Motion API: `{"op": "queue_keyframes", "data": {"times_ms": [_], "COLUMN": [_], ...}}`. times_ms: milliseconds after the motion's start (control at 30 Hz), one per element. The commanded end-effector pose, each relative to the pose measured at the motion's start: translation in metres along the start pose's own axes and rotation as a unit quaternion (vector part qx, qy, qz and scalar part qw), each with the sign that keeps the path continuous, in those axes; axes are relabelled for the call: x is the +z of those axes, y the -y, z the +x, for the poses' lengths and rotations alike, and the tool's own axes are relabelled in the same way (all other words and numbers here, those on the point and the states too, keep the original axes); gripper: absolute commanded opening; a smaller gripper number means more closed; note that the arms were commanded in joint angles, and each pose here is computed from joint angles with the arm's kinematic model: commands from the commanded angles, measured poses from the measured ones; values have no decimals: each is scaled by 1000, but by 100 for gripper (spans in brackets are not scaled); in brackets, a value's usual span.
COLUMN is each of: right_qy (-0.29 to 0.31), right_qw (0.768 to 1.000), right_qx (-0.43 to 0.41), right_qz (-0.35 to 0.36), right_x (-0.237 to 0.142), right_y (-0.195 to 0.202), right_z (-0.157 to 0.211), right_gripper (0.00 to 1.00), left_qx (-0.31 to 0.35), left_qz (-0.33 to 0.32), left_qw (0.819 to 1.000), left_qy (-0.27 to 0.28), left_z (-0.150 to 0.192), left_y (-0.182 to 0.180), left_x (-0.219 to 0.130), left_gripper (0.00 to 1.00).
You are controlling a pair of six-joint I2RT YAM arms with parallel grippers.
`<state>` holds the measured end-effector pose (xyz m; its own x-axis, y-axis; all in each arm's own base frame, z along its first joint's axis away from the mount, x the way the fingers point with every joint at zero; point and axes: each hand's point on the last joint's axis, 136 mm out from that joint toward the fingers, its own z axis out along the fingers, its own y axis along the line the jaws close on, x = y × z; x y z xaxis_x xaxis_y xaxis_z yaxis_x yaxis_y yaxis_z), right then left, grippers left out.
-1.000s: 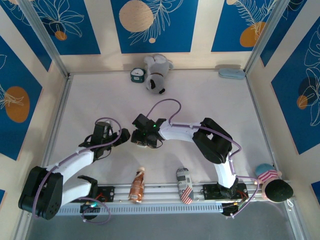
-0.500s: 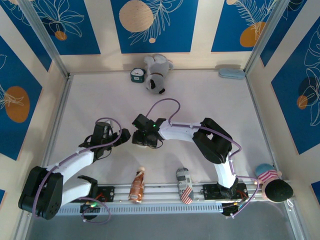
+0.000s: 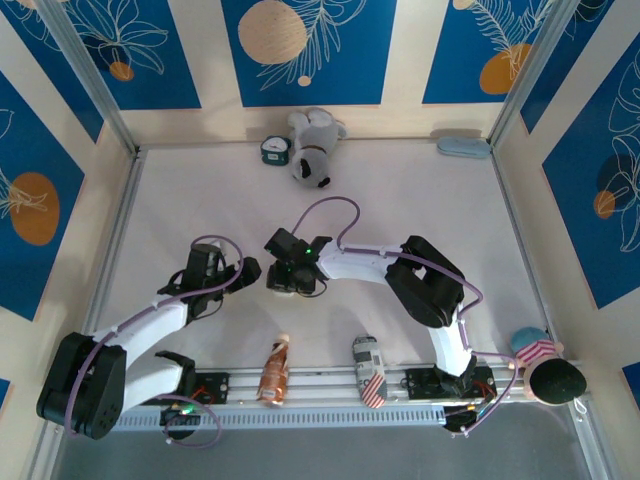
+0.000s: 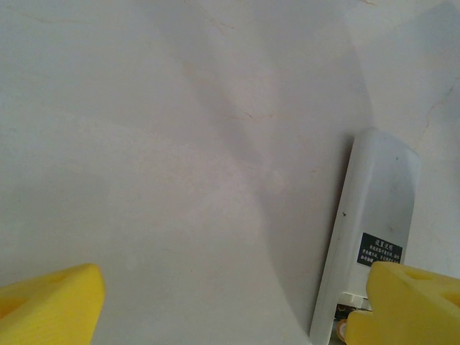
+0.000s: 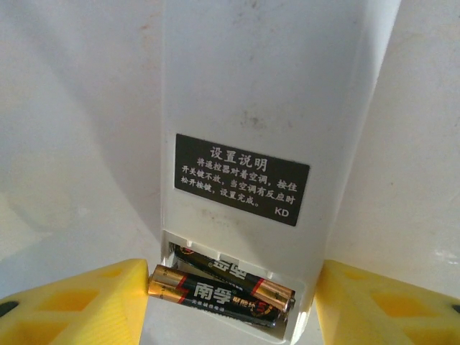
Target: Load the batteries into the remote control
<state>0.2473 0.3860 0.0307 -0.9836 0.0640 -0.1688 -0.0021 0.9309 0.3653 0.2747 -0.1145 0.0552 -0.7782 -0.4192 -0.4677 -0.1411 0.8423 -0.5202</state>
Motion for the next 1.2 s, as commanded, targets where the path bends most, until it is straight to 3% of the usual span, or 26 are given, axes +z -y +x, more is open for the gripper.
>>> {"op": "queue_keyframes", "data": {"times_ms": [0,600,700,833,900,933,1100,1167], "right_qy": [-7,-29,-32,-34,-33,-34,-36,-35], "right_qw": [1000,997,996,996,996,996,996,996], "right_qx": [-11,-74,-82,-85,-85,-83,-80,-81], "right_qz": [5,-3,-1,-2,-4,-6,-14,-17], "right_x": [-2,5,8,9,9,10,11,10], "right_y": [-2,-2,1,4,5,4,4,3], "right_z": [5,18,21,22,22,22,22,21], "right_gripper": [62,61,61,61,61,61,61,61], "left_qx": [0,-1,-1,-9,-19,-26,-62,-72], "left_qz": [2,5,15,41,65,76,121,142], "left_qw": [1000,1000,1000,999,997,996,989,985], "left_qy": [2,-4,-8,-12,-26,-30,-63,-71], "left_z": [-1,1,1,-5,-7,-8,-12,-14], "left_y": [-3,-2,2,12,20,23,35,42], "left_x": [0,4,8,16,24,29,58,65], "left_gripper": [94,94,88,66,38,31,5,2]}}
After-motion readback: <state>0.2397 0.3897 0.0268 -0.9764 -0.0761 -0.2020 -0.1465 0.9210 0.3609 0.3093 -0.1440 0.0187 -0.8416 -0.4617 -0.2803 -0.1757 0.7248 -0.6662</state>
